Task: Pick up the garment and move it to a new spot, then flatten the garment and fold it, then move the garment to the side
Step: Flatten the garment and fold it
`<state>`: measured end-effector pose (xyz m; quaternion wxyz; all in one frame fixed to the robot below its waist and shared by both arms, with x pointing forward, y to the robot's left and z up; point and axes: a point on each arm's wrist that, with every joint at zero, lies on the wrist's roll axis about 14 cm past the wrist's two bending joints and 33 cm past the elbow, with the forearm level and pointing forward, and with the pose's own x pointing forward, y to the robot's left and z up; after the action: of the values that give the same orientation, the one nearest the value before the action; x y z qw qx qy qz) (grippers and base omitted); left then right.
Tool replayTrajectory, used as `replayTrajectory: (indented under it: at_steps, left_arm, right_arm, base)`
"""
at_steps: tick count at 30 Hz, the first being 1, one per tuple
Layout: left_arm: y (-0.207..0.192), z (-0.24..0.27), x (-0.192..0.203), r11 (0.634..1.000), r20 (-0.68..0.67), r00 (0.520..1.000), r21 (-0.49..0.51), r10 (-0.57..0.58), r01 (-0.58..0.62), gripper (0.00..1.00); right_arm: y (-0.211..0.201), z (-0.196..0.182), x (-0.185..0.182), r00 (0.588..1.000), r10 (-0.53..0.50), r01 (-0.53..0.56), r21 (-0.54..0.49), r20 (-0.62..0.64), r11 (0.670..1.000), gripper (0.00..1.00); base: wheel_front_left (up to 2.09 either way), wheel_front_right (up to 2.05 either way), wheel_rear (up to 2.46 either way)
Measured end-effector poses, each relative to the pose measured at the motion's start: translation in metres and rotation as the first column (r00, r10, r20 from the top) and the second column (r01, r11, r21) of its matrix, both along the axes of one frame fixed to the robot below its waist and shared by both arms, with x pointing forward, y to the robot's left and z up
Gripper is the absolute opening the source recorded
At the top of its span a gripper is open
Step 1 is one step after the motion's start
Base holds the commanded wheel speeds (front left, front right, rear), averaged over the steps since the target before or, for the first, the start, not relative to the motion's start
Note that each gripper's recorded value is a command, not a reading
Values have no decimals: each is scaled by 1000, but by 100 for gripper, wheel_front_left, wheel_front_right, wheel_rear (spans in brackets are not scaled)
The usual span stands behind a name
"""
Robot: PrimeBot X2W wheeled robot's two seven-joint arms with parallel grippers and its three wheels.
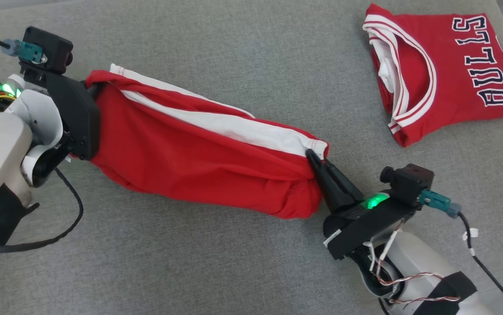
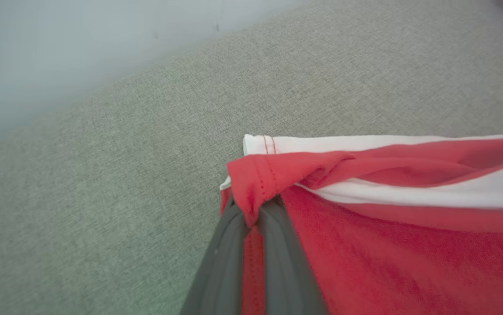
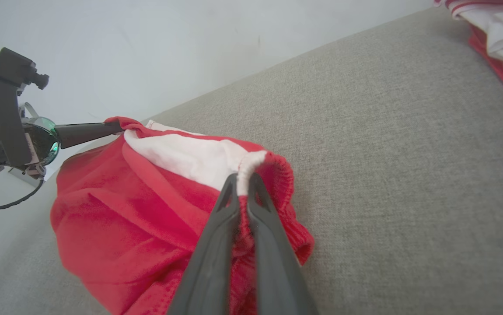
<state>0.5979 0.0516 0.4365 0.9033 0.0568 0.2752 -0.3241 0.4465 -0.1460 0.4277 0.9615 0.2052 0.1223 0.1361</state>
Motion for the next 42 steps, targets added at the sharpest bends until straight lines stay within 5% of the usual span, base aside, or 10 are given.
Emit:
replayTrajectory:
  at_steps: [5, 7, 8, 9, 10, 11, 23, 34, 42]
  left_arm:
    - [-7, -11, 1, 1000, 4, 1000, -8, -14, 14, 0]
    - [-11, -7, 1, 999, 32, 999, -27, -20, 21, 0]
    - [-11, -1, 1, 999, 59, 998, -41, -19, 21, 43]
    - [-12, 2, 0, 999, 70, 997, -48, -18, 21, 49]
    - [-12, 6, -1, 998, 83, 996, -63, -15, 20, 75]
    - [-13, 10, -1, 997, 92, 996, -78, -8, 15, 100]
    - [3, 48, -30, 976, 238, 969, -217, 65, -12, 100]
    - [27, 72, -49, 955, 321, 931, -284, 174, -81, 100]
    - [32, 37, -70, 941, 261, 936, -302, 235, -152, 100]
  right_arm:
    - [6, -3, 2, 1000, 4, -4, -3, 0, 1000, 0]
    - [5, -2, 2, 1000, -2, 2, -4, 3, 1000, 9]
    - [2, 1, 2, 1000, -11, 11, -9, 13, 1000, 36]
    - [0, 2, 2, 1000, -18, 18, -14, 17, 1000, 44]
    - [-2, 4, 2, 1000, -22, 23, -18, 21, 1000, 89]
    - [-2, 5, 2, 999, -25, 26, -19, 25, 999, 100]
    - [-39, 45, -16, 975, -160, 165, -25, 158, 986, 100]
    - [-53, 77, -48, 920, -233, 287, -138, 316, 948, 100]
    - [-67, 61, -72, 901, -346, 381, -97, 260, 919, 100]
  base:
    - [0, 0, 0]
    - [0, 0, 0]
    - [0, 0, 0]
    - [0, 0, 0]
    - [0, 0, 0]
    - [0, 0, 0]
    - [0, 0, 0]
    - [0, 0, 0]
    - [0, 0, 0]
